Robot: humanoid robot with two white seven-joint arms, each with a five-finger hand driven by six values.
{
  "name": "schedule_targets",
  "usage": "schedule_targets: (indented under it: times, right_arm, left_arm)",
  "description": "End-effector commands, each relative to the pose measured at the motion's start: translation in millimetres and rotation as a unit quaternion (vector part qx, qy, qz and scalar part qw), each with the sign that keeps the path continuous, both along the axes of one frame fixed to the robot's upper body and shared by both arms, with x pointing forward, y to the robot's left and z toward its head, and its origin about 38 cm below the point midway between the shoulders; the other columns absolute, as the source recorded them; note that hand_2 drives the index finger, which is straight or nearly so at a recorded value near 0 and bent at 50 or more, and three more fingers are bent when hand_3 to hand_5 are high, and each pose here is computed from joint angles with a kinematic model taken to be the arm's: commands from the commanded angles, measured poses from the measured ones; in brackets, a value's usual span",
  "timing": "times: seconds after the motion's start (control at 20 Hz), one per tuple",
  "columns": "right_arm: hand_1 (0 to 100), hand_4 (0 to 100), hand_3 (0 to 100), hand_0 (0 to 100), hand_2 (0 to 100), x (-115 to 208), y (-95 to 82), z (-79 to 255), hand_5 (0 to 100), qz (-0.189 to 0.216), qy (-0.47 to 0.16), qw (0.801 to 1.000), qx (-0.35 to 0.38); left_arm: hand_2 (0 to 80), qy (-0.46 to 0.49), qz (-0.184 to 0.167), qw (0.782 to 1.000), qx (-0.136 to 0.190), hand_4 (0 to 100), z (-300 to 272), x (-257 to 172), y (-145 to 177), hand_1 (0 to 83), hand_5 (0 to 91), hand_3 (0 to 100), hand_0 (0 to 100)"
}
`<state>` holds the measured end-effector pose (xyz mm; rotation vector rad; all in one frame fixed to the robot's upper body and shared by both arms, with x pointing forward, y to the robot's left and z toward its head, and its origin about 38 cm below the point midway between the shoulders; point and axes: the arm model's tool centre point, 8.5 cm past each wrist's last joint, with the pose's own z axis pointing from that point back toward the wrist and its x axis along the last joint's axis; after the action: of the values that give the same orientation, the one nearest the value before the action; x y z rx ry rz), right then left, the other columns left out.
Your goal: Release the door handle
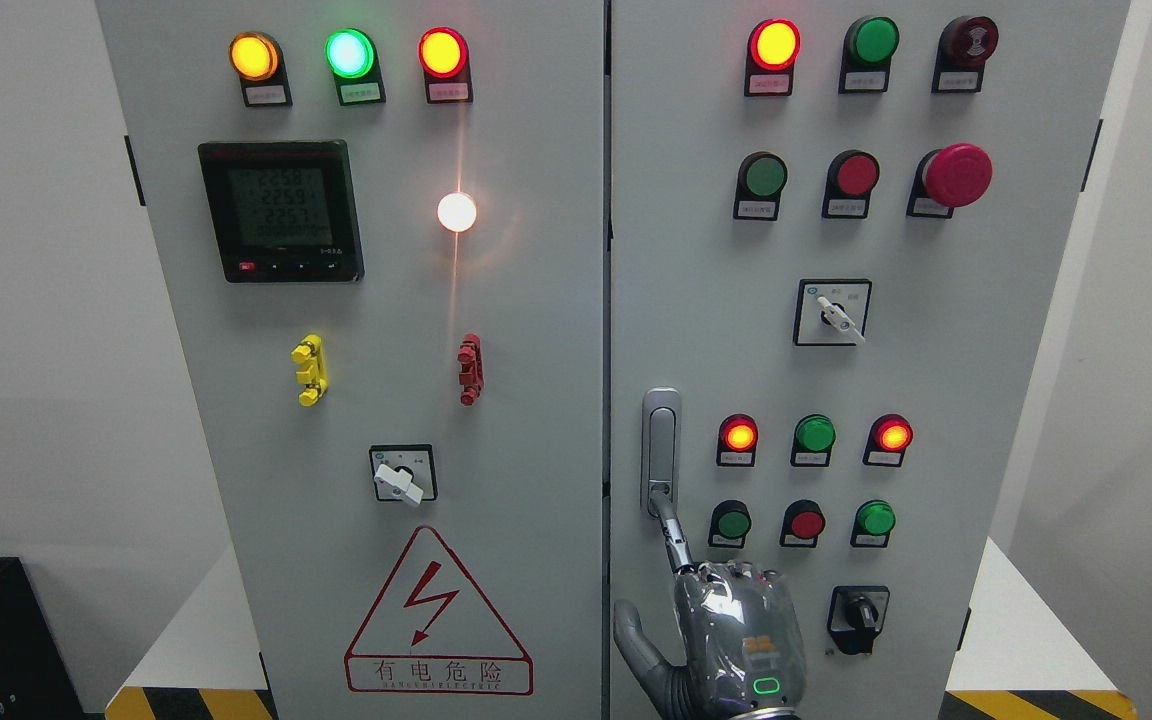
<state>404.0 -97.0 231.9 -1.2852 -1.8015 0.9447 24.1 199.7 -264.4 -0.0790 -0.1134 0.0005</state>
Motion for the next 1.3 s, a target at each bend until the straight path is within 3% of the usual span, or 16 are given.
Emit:
schedule_targets:
  times: [0.0, 1.25]
  right_arm:
    - [31, 100, 100, 52, 0, 1.9, 0.3, -5.9, 100, -0.001, 0.009, 1.0, -0.002]
    - [31, 100, 100, 53, 1, 1.0, 0.0, -9.5, 100, -0.002, 0.013, 1.0, -0.003]
  left_arm:
    - [0.0, 0.01, 0.001, 1.0, 0.0, 0, -0.4, -12.9, 0.0, 55.6, 0.0, 0, 12]
    - [0.0, 0.01, 0.001, 1.0, 0.0, 0, -0.4, -12.9, 0.0, 55.6, 0.0, 0, 12]
